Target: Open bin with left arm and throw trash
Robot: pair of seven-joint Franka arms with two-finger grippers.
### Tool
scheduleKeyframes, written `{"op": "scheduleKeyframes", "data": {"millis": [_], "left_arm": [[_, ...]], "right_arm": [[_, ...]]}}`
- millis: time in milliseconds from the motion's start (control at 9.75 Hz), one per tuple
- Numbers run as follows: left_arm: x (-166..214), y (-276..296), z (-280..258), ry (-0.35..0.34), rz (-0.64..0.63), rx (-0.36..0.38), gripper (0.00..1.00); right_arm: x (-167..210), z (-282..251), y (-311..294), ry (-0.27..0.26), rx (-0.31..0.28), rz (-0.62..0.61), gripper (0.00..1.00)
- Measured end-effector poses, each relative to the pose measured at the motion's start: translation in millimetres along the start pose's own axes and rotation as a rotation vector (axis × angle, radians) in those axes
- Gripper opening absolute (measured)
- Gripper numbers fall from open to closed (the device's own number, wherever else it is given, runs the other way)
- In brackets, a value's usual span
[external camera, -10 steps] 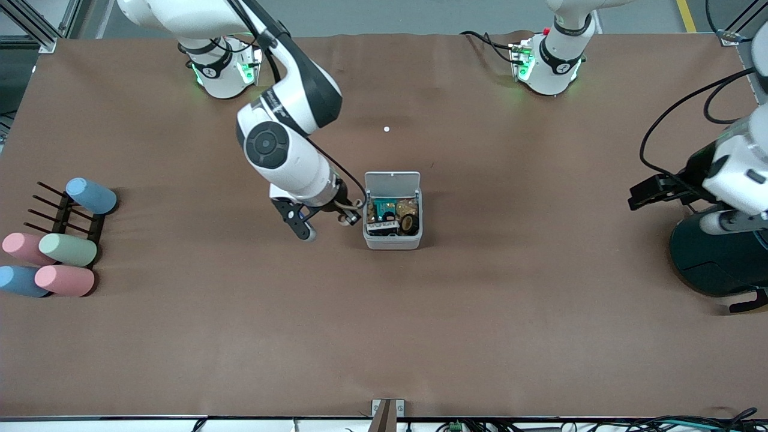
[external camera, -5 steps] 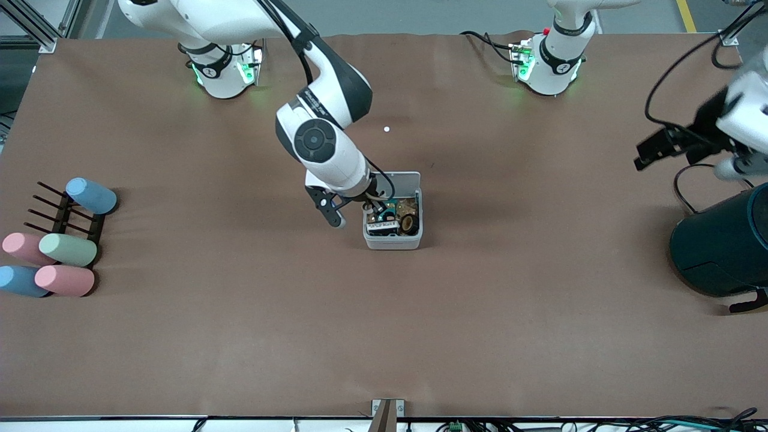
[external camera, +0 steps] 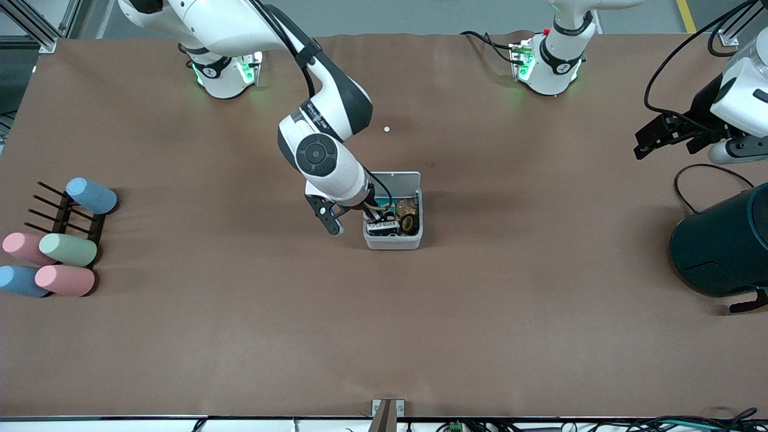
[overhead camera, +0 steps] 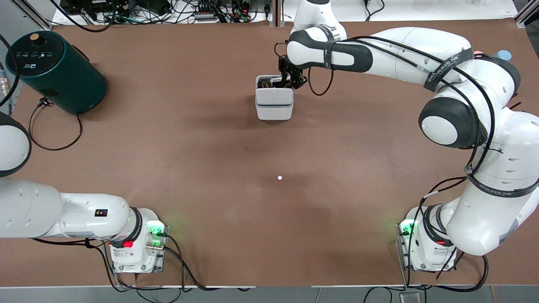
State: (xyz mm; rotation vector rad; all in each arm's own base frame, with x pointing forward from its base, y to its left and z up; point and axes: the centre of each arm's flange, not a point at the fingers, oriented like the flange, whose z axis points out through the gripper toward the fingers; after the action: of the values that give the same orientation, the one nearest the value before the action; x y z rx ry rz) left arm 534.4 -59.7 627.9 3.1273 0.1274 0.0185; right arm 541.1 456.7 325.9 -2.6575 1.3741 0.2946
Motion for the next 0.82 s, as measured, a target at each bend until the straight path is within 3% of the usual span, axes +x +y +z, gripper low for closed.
{"op": "scheduleKeyframes", "data": {"millis": [103, 410, 718, 821], "left_arm": [[1.9, 1.6, 0.9, 0.003, 0.011, -0.001, 1.00], [7.6, 3.7, 3.3, 0.006, 0.073, -0.003, 1.00], [9.4, 2.1, 5.0, 0.004, 0.071, -0.003, 1.00], [9.6, 2.1, 4.2, 0.006, 0.071, -0.003, 1.00]], "right_arm": [[4.1, -2.5, -1.1, 0.001, 0.004, -0.004, 0.69], [45.7, -31.3, -4.9, 0.000, -0.008, 0.041, 0.70], [134.2, -134.6, 32.7, -0.041, -0.122, -0.047, 0.75], [159.3, -178.0, 54.7, -0.048, -0.129, -0.097, 0.75]]}}
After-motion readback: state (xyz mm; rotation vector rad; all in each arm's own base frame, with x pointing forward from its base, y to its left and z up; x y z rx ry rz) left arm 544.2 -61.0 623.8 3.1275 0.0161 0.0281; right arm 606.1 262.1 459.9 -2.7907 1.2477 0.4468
